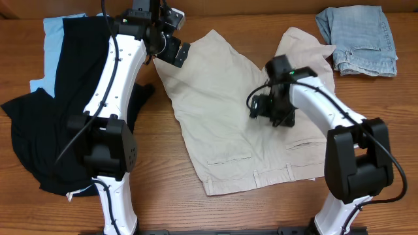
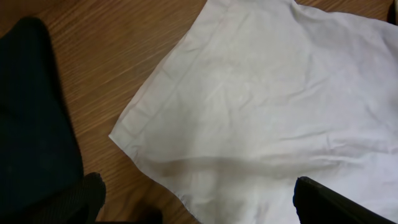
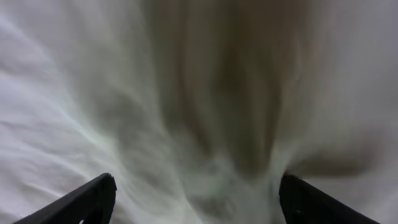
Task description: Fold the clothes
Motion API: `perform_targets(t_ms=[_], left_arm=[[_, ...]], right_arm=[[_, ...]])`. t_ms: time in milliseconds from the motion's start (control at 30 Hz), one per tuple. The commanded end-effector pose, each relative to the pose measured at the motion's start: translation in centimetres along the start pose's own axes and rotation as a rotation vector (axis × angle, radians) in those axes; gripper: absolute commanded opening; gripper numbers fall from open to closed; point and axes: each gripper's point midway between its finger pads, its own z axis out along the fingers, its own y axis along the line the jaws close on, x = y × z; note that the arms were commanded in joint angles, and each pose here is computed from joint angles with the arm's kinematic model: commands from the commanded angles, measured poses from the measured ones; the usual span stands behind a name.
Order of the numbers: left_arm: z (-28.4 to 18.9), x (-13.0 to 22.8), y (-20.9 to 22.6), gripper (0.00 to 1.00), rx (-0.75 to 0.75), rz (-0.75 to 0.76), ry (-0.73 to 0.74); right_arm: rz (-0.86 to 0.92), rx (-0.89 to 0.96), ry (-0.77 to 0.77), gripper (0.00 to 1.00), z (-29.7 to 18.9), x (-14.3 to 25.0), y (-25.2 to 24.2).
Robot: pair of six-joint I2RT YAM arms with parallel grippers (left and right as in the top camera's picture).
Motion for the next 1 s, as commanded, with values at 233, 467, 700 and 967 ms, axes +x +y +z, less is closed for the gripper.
perform_targets(t_ms=[233,467,700,967], left_arm=[[-0.2,-0.1,-0.2,1.00,-0.001,0.031,-0.001],[-0.1,-0.3,-0.6,1.00,0.008,0.036,-0.006],[-0.1,-0.3,-0.9,1.00,0.015,0.050,-0.004],[-0.1,-0.3,-0.9,1.00,0.014,0.084,-0.003]], right_arm=[[0.296,0.277,0.112,1.00,4.7,6.7,-8.4],[0.553,0.313,0.219,1.00,5.4,9.5,-15.0],[0.729,0.218,0.228,1.00,3.1,8.2,-19.6],[0.533,0.038,-0.022,1.00,-5.5,2.0,-17.5]])
